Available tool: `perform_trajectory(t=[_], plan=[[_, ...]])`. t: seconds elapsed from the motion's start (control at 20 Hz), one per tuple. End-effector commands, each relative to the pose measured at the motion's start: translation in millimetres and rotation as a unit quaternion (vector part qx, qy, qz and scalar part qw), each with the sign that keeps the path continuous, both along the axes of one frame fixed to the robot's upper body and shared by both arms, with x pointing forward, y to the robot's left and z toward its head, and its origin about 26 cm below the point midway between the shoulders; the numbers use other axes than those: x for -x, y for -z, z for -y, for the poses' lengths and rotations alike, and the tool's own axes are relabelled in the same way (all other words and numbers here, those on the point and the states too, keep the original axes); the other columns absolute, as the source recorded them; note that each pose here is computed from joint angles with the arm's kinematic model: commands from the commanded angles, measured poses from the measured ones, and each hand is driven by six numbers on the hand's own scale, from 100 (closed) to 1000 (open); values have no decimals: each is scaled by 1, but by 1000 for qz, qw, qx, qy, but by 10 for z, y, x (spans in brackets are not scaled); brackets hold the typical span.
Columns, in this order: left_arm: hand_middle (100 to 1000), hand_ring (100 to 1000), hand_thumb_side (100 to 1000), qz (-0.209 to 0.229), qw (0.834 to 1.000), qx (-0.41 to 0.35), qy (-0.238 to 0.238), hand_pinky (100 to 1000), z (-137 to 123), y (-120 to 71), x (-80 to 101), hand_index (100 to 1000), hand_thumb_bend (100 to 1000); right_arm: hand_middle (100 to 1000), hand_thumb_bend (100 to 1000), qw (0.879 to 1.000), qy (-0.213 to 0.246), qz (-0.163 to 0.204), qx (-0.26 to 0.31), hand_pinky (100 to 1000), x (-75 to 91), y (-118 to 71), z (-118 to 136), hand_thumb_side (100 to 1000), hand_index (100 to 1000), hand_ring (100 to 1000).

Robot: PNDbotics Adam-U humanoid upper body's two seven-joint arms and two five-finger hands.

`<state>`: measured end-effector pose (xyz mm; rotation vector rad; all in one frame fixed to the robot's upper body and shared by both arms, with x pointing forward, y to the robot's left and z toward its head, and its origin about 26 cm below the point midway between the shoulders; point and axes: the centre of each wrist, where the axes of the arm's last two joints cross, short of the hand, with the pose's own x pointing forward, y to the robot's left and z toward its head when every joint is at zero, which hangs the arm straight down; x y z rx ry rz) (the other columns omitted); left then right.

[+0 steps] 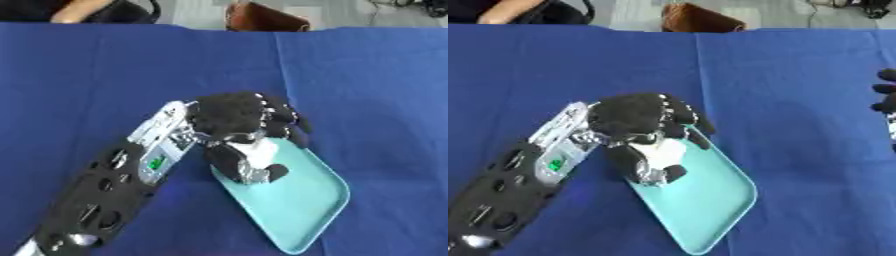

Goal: Pick up objects on the table and place them in the box.

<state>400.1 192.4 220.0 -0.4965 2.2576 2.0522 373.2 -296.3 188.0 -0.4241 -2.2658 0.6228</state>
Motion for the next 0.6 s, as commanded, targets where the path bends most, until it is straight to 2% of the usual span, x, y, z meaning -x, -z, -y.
perform_trajectory(t=[0.05,0.35,0.6], plan=[[875,819,1000,-11,1000,-11,-6,727,-28,51,-4,858,165,857,100,1000,2,16,4,709,13,-91,13,785,914,828],[923,872,1000,-12,1000,-11,-7,811,-36,41,-1,895,100,857,100,1000,2,16,3,710,13,-92,13,782,914,828],[960,914,1000,-21,1000,-9,-13,864,-67,53,-15,941,100,857,100,1000,3,21,0,711,17,-112,12,778,914,829]])
